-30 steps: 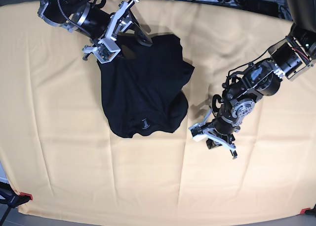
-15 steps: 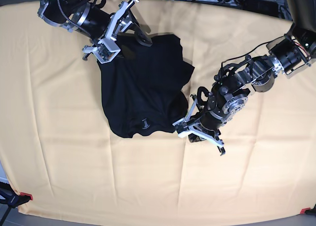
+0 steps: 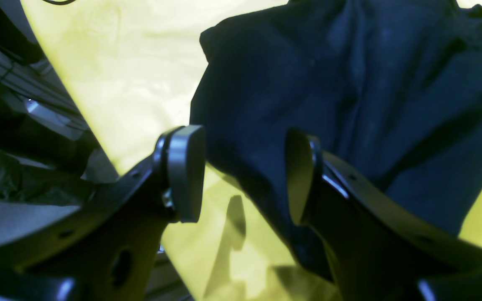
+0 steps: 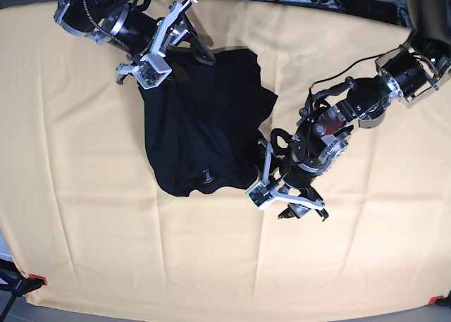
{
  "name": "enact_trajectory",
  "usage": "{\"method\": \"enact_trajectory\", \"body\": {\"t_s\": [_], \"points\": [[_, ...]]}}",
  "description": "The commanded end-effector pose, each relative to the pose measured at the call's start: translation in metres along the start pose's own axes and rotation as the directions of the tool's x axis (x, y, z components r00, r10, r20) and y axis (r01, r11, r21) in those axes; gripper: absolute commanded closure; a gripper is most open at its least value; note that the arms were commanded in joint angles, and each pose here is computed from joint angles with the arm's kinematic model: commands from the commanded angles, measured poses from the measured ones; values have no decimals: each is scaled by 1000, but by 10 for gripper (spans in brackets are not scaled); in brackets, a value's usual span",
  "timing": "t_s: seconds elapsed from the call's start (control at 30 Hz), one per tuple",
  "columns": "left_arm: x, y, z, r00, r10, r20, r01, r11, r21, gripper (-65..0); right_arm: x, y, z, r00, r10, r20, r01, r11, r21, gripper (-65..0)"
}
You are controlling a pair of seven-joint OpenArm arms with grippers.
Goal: Fold the T-shirt properly
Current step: 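Lower the left gripper to the shirt's loose edge and grasp it, then tuck the loose edge under the bundle with the left gripper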
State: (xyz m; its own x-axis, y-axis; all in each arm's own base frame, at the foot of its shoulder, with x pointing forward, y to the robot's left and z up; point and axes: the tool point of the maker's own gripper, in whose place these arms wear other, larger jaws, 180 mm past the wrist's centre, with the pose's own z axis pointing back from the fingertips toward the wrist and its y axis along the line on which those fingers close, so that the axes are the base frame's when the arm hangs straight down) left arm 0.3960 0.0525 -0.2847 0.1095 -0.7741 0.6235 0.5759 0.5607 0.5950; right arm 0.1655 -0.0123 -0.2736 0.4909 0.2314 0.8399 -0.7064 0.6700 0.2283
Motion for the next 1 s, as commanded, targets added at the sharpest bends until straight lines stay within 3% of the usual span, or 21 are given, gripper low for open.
{"method": "enact_trajectory", "body": {"t_s": [0.0, 0.13, 0.33, 0.43, 0.63, 0.7, 0.83, 0.97], "points": [[19, 19, 5, 997, 47, 62, -50, 998, 41, -356, 9, 4, 2, 999, 5, 44, -6, 1000, 13, -328], [29, 23, 11, 953, 286, 105, -286, 958, -13, -356, 2, 8, 4, 1000, -14, 26, 14, 1000, 19, -328], [21, 16, 10, 842, 527, 115, -527, 849, -33, -356, -8, 15, 6, 999, -42, -2, 42, 999, 27, -328], [9, -3, 3, 803, 593, 69, -591, 805, -49, -356, -14, 14, 7, 999, -42, -22, 42, 999, 15, -328], [-9, -46, -14, 752, 659, 3, -657, 751, -73, -356, -15, 14, 7, 999, -44, -26, 44, 999, 15, -328], [-13, -54, -21, 744, 668, -19, -668, 741, -72, -356, -15, 14, 7, 999, -44, -25, 44, 999, 15, -328], [-19, -50, -25, 777, 629, -20, -629, 777, -8, -356, -15, 15, 7, 999, -44, -26, 44, 999, 15, -328], [-25, -43, -25, 770, 638, -21, -637, 770, 44, -356, -15, 15, 7, 999, -44, -25, 44, 999, 15, -328]]}}
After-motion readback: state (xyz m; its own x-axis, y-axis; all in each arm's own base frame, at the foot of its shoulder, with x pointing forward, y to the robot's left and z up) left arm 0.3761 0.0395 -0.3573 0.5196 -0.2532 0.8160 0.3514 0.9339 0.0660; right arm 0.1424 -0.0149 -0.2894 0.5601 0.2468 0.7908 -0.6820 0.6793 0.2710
